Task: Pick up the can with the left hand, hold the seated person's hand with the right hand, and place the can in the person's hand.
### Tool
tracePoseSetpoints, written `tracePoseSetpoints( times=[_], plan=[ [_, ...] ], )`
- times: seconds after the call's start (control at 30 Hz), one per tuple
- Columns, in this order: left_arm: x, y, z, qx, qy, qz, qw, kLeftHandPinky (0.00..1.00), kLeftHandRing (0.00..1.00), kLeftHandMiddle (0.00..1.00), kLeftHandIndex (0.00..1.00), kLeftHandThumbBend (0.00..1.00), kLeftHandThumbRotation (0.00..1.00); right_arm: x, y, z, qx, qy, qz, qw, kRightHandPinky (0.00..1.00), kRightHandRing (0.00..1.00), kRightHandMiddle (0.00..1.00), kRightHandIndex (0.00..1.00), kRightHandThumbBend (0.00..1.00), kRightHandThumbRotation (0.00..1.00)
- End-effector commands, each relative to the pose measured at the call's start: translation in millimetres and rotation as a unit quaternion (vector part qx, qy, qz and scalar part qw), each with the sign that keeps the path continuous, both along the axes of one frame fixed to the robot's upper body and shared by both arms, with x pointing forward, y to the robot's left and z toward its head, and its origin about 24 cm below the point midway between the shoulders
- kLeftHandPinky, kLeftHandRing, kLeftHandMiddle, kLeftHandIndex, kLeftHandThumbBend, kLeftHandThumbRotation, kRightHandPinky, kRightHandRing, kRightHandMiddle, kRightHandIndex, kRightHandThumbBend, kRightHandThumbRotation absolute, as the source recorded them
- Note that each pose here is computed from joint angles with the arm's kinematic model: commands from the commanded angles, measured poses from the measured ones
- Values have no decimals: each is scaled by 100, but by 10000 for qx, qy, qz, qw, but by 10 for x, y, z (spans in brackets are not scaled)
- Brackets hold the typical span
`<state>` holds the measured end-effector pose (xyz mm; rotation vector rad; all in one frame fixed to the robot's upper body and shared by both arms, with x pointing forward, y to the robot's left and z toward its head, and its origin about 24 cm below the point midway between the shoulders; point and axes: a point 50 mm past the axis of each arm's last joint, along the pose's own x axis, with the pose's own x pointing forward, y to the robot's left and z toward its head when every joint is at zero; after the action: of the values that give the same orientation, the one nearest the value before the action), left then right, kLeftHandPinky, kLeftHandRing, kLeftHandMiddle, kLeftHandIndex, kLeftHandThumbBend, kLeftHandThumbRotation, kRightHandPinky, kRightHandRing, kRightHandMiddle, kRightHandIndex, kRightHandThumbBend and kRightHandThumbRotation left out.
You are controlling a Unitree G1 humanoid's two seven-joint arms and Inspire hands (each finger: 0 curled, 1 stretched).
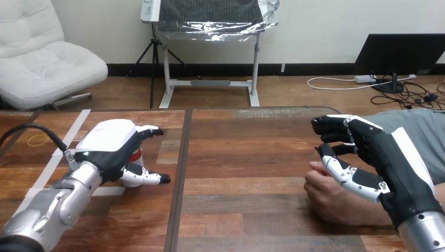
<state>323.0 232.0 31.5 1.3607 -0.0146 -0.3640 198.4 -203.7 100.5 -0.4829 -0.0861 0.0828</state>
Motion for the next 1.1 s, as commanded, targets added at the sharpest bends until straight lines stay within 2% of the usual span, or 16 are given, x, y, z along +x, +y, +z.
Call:
tracePoseSetpoints(
  times=[0.0,1.07],
  plan=[
    [47,-15,217,-113,-364,-128,9992,79,83,85,85,76,49,97,32,224,-121,-514,150,9985,69,75,75,72,30,0],
    [-130,-108,348,-168,-602,-626,9961,80,82,84,84,75,47,109,38,221,-85,-521,179,9984,69,75,75,72,30,0]
  ],
)
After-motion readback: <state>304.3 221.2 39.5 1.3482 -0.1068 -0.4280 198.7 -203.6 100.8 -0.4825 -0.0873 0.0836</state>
